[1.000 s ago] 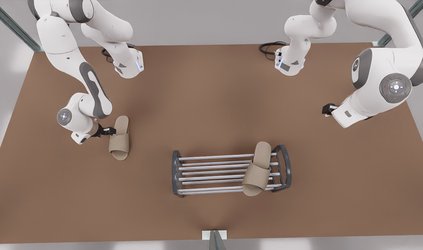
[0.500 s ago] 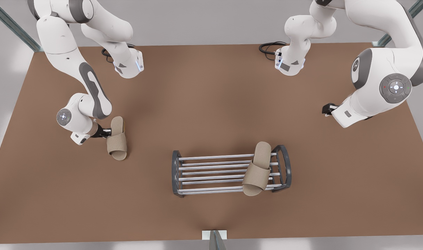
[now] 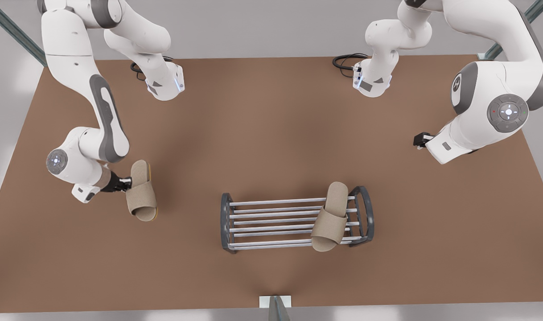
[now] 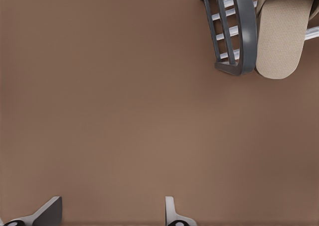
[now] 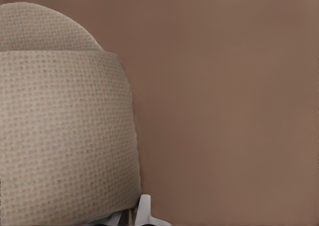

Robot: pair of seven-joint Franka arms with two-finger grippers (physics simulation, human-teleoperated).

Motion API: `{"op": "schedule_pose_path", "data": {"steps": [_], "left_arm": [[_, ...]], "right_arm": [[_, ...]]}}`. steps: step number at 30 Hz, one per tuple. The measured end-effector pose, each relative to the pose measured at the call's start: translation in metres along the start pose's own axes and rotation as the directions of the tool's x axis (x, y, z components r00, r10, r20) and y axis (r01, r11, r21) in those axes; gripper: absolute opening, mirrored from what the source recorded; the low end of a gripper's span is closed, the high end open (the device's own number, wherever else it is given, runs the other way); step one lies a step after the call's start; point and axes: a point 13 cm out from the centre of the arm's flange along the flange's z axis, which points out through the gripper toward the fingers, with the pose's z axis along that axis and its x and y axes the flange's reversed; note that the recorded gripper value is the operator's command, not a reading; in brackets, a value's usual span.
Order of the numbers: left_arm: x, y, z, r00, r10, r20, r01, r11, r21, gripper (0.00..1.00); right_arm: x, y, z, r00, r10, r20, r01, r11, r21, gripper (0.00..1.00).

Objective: Place the right shoe on the shoe rack with the right arm, and place the left shoe on the shoe rack with the left arm

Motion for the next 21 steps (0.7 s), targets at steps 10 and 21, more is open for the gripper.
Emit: {"op": "schedule_pose_path", "data": {"steps": [10, 21], "left_arm": [[0.0, 0.0, 0.0, 1.0, 0.0, 0.0, 0.0, 1.0, 0.0, 1.0], [0.001, 0.0, 0.0, 1.0, 0.0, -0.001, 0.0, 1.0, 0.0, 1.0]], "right_arm": [[-0.026, 0.082, -0.155, 0.996, -0.082, -0.031, 0.08, 0.996, -0.045, 0.21], [0.108, 0.254, -0.22, 0.969, -0.158, -0.189, 0.158, 0.987, -0.016, 0.21]]}}
